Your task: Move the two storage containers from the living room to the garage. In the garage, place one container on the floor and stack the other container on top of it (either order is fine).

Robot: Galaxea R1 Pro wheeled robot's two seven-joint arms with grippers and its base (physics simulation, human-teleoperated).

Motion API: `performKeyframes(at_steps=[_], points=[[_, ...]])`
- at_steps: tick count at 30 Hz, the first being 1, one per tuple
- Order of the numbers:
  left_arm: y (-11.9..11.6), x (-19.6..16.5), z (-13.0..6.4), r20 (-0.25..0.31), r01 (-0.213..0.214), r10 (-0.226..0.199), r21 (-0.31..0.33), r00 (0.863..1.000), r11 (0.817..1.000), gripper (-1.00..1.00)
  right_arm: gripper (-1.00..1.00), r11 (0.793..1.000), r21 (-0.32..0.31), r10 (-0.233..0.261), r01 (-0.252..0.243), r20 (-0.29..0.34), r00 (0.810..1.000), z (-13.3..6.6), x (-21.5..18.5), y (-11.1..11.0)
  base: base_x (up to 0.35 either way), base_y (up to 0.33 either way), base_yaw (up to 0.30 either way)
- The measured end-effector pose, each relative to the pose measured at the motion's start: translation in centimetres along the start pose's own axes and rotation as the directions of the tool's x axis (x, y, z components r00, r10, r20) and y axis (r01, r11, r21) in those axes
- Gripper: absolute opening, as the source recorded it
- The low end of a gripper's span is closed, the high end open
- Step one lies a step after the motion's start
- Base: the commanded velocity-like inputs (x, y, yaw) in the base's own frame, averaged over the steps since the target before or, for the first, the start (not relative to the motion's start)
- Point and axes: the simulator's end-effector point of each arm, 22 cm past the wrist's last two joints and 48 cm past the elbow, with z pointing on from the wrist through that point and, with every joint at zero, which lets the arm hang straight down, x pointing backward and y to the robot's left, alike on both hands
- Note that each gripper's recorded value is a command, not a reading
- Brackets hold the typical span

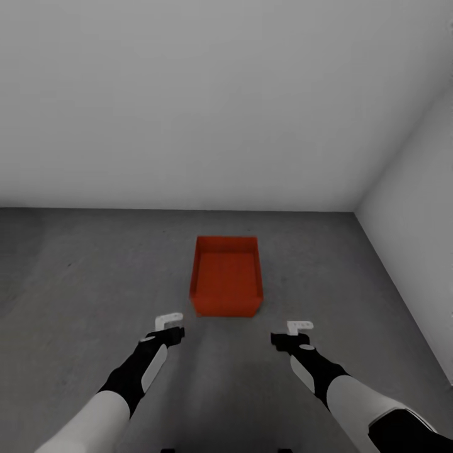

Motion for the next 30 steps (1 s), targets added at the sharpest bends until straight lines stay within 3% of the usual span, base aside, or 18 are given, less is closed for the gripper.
performKeyframes(at_steps=[7, 14, 18, 21, 27, 30], points=[[0.6, 0.3, 0.1, -0.009, -0.001, 0.0, -0.007, 1.0, 1.0, 1.0, 1.0, 1.0, 0.007, 0.001, 0.0, -0.014, 1.0, 0.0, 0.7, -0.3, -0.314, 0.0, 0.0], [1.1, 1.7, 0.4, -0.033, -0.006, 0.005, -0.017, 0.999, 1.0, 1.0, 1.0, 1.0, 0.018, -0.002, 0.003, -0.057, 0.998, 0.0, 2.7, -0.8, -0.071, 0.0, 0.0], [2.7, 4.6, 0.8, -0.095, -0.017, 0.012, -0.044, 0.995, 0.999, 1.0, 1.0, 0.999, 0.039, -0.008, 0.012, -0.111, 0.994, -0.2, 5.3, -1.9, -0.008, 0.0, 0.0], [7.0, 10.5, 1.0, -0.217, -0.044, 0.02, -0.105, 0.976, 0.993, 1.0, 1.0, 0.998, 0.062, -0.013, 0.023, -0.167, 0.986, -0.5, 8.0, -3.1, -0.001, 0.0, 0.0], [13.7, 19.5, -0.5, -0.348, -0.055, -0.024, -0.217, 0.937, 0.975, 1.0, 1.0, 0.994, 0.099, -0.015, 0.041, -0.255, 0.967, -1.5, 12.6, -5.0, 0.0, 0.0, 0.0], [15.3, 22.2, -1.4, -0.387, -0.066, -0.034, -0.244, 0.921, 0.967, 1.0, 1.0, 0.993, 0.104, -0.017, 0.046, -0.266, 0.964, -1.7, 13.4, -5.6, 0.0, 0.0, 0.0]])
